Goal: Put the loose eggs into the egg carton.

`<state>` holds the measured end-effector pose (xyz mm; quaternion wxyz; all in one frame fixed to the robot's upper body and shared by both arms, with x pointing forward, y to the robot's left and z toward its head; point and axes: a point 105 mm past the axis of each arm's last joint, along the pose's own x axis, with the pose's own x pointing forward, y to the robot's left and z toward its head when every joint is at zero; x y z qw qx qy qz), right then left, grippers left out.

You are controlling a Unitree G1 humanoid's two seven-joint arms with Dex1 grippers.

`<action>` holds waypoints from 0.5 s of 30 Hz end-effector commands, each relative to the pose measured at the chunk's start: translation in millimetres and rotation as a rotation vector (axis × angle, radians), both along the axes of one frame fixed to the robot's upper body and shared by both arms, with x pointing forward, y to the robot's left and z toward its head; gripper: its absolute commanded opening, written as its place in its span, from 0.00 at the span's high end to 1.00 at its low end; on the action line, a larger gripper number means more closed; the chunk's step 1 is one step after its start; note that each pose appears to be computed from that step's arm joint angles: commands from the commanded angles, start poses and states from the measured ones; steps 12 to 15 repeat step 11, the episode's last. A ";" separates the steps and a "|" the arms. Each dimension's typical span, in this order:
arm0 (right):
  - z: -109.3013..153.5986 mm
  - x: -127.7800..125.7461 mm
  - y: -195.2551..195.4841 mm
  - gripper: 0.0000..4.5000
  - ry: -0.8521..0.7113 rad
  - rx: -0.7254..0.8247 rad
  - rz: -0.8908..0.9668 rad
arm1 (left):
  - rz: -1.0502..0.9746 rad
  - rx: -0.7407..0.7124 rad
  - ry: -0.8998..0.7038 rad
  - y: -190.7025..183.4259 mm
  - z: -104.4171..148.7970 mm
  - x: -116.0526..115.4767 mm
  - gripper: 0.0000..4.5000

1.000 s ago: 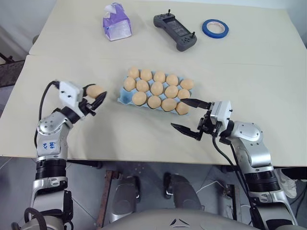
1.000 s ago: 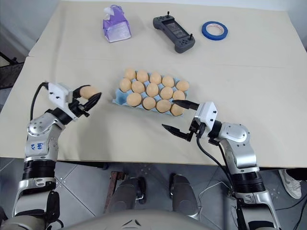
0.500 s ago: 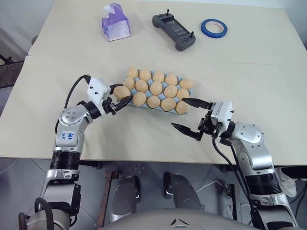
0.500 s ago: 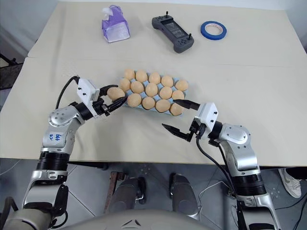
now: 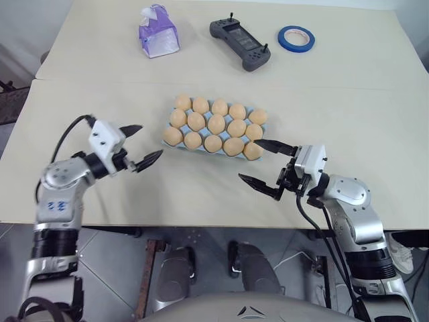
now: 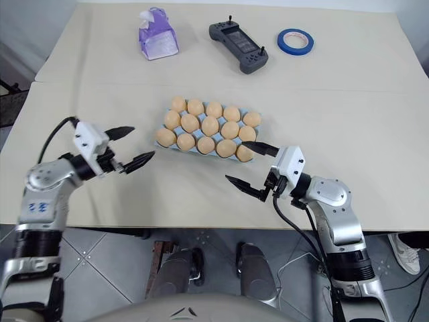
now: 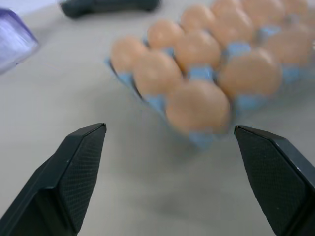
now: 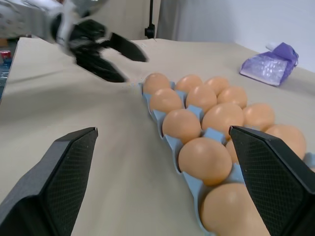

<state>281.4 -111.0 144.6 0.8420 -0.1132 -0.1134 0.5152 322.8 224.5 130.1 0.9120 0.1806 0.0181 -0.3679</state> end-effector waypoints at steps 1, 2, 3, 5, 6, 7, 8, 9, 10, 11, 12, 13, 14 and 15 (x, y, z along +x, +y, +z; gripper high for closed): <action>8.4 -3.6 -8.7 0.00 -0.035 -0.007 -0.014 | -0.078 0.033 -0.029 6.9 12.0 -22.9 0.01; 7.2 -3.4 -13.3 0.00 -0.031 -0.016 -0.025 | -0.097 0.045 0.001 8.8 7.7 -31.9 0.01; 6.3 -3.3 -17.4 0.00 -0.027 -0.022 -0.034 | -0.116 0.054 0.015 9.8 5.1 -39.8 0.01; 4.4 -4.0 -24.3 0.00 -0.019 -0.036 -0.047 | -0.134 0.066 0.037 10.5 0.2 -51.8 0.01; 3.3 -4.2 -27.2 0.00 -0.014 -0.043 -0.054 | -0.138 0.070 0.036 10.2 -1.1 -55.7 0.01; 2.7 -4.4 -29.3 0.00 -0.012 -0.047 -0.058 | -0.140 0.073 0.037 9.7 -1.9 -58.1 0.01; 1.8 -4.5 -31.6 0.00 -0.008 -0.051 -0.063 | -0.140 0.067 0.046 9.5 -3.3 -60.7 0.01; 1.3 -4.3 -33.1 0.00 -0.006 -0.053 -0.067 | -0.134 0.059 0.046 9.4 -3.7 -61.6 0.01; 1.0 -4.2 -34.4 0.00 -0.004 -0.053 -0.069 | -0.129 0.056 0.050 9.1 -4.8 -62.3 0.01; 0.8 -4.0 -35.1 0.00 -0.003 -0.054 -0.071 | -0.127 0.055 0.051 8.5 -5.8 -62.6 0.01; 0.8 -4.0 -35.1 0.00 -0.003 -0.054 -0.071 | -0.127 0.055 0.051 8.5 -5.8 -62.6 0.01; 0.8 -4.0 -35.1 0.00 -0.003 -0.054 -0.071 | -0.127 0.055 0.051 8.5 -5.8 -62.6 0.01; 0.8 -4.0 -35.1 0.00 -0.003 -0.054 -0.071 | -0.127 0.055 0.051 8.5 -5.8 -62.6 0.01; 0.8 -4.0 -35.1 0.00 -0.003 -0.054 -0.071 | -0.127 0.055 0.051 8.5 -5.8 -62.6 0.01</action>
